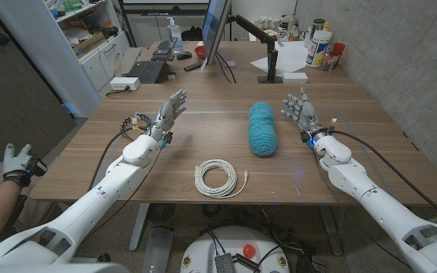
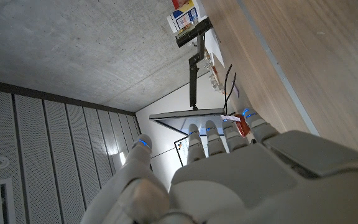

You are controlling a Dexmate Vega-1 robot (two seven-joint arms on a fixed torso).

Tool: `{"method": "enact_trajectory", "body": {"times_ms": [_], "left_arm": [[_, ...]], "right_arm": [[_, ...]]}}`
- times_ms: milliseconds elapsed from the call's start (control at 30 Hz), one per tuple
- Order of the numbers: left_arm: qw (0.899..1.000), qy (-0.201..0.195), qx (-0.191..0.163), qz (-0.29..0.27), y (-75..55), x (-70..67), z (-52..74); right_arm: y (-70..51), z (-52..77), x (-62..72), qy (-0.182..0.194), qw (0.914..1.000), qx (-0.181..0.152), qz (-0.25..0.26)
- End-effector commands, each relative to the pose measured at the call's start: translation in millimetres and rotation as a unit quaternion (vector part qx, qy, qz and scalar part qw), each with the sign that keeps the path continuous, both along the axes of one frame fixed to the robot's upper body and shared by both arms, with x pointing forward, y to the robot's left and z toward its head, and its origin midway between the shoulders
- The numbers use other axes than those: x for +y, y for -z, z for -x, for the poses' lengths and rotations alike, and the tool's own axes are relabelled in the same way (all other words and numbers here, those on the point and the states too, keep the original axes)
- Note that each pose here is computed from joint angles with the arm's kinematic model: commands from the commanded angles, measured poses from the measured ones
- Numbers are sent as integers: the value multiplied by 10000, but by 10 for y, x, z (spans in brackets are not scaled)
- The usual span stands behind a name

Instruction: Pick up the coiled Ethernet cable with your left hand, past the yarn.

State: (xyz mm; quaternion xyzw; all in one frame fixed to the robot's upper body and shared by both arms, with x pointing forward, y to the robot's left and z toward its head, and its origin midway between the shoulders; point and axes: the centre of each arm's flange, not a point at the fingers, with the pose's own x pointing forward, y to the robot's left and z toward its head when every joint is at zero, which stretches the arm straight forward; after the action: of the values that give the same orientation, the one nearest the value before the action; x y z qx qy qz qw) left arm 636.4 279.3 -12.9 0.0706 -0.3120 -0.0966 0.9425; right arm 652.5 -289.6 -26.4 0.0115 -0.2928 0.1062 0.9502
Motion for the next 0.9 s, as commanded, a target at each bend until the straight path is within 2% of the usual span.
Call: {"method": "enact_trajectory", "body": {"times_ms": [33,600,900], "left_arm": [[9998,89,-174,42,-39,-43,54],[9997,-48,-228,-106,-81,27,157],[9995,2,-242,-184,-109,-7,179]], "right_arm": [[2,-11,7,-17,10000,26,56],[4,-32,27,-9,9999,68,121],[0,-31,20,-1,9999,36,116]]}}
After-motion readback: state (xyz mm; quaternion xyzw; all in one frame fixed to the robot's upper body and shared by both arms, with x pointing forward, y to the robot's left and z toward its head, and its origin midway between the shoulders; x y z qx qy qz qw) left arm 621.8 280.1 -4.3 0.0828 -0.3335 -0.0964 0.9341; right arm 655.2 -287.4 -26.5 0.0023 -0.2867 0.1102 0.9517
